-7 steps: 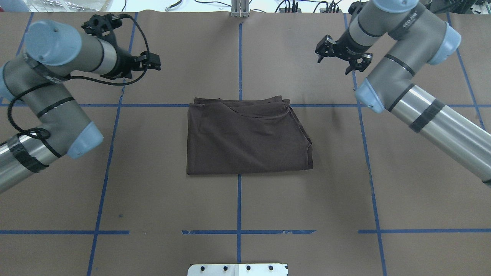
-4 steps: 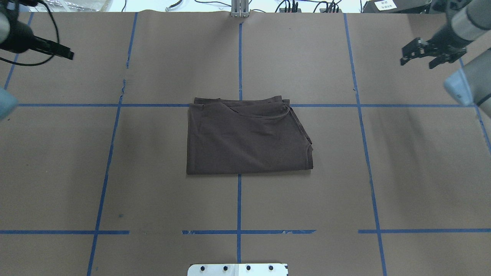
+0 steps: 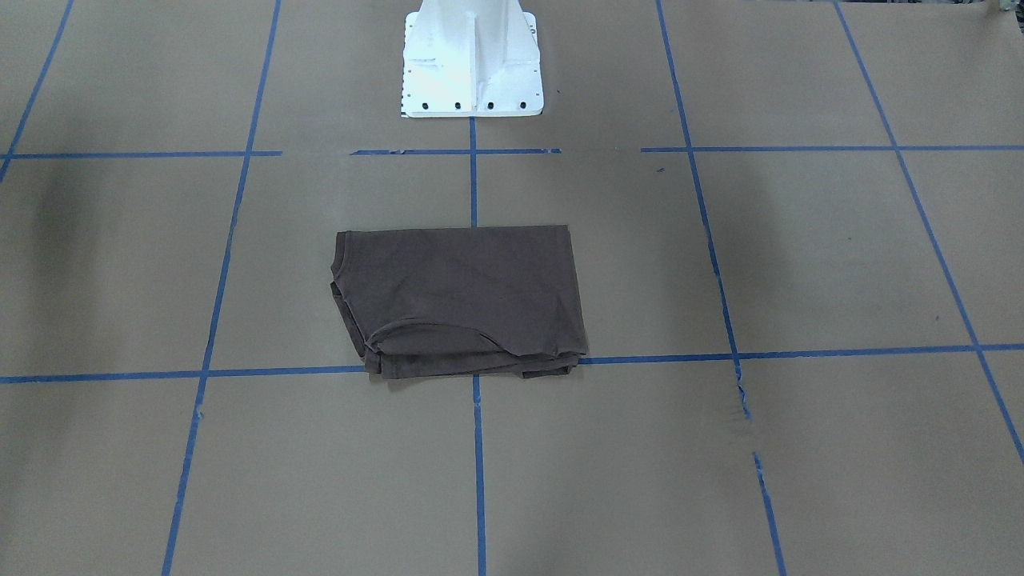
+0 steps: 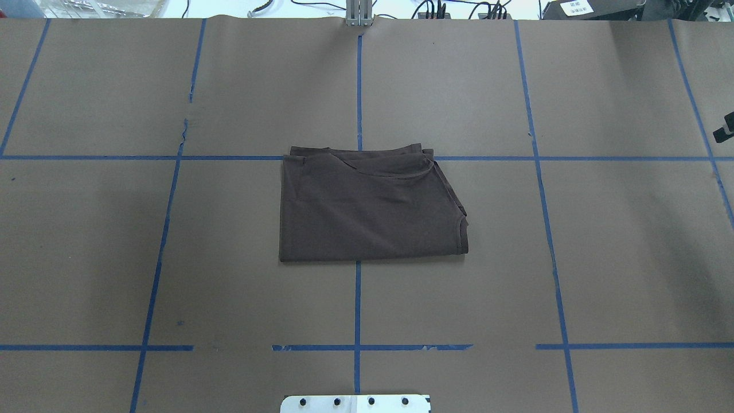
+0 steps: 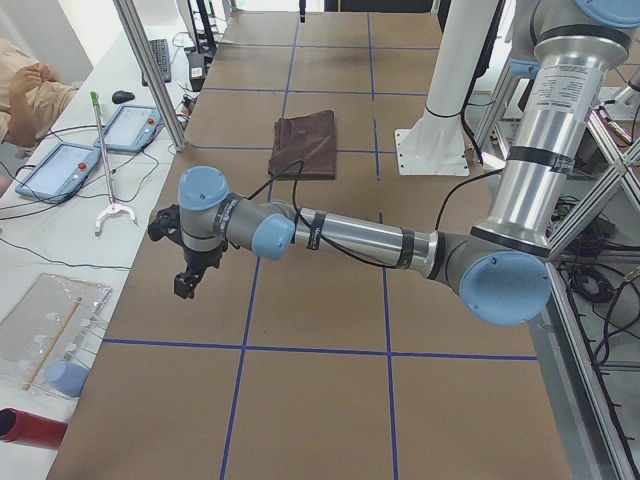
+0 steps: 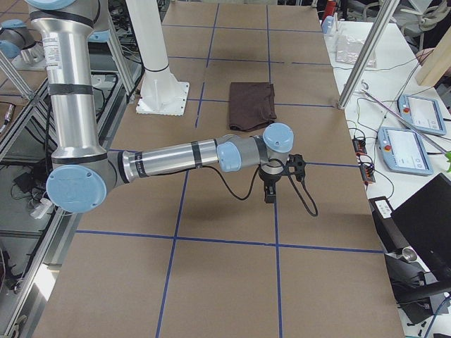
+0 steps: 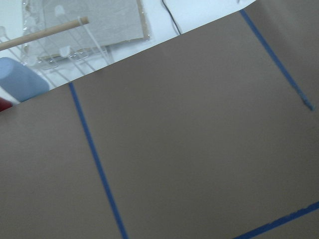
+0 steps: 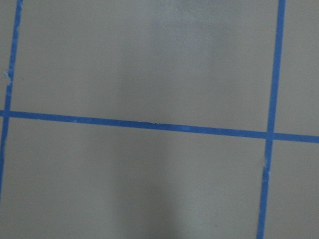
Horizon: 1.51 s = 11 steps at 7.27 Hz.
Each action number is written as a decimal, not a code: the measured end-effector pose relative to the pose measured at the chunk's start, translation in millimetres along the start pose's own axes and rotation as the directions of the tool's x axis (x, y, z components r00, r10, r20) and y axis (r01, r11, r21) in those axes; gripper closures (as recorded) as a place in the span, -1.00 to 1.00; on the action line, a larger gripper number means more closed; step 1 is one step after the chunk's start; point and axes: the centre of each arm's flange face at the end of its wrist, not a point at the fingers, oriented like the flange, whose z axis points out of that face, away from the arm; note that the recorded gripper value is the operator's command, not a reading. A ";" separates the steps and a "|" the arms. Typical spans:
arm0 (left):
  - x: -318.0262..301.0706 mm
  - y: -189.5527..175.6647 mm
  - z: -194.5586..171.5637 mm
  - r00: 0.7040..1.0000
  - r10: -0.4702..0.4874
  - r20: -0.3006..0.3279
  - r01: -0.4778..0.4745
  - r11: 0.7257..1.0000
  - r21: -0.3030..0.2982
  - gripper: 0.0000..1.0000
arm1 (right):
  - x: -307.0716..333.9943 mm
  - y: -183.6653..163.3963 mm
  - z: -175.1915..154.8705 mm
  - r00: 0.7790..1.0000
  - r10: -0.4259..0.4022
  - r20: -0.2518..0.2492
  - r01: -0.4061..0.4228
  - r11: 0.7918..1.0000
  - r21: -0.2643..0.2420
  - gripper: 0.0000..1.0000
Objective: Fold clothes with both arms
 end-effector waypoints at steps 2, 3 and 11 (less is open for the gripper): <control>-19.4 46.7 19.0 0.997 -0.071 -0.023 0.069 0.994 -0.083 -1.00 | 14.8 20.3 -0.8 0.999 -0.005 -0.046 0.004 1.000 -0.015 -1.00; -17.8 58.9 20.5 0.995 -0.085 -0.045 0.081 0.993 -0.091 -1.00 | 17.4 23.1 0.2 0.999 0.001 -0.052 -0.002 1.000 -0.019 -1.00; 0.0 59.3 10.8 0.992 -0.083 -0.096 0.075 0.994 -0.078 -1.00 | 29.5 23.8 12.3 0.998 0.030 -0.058 -0.032 0.999 -0.044 -1.00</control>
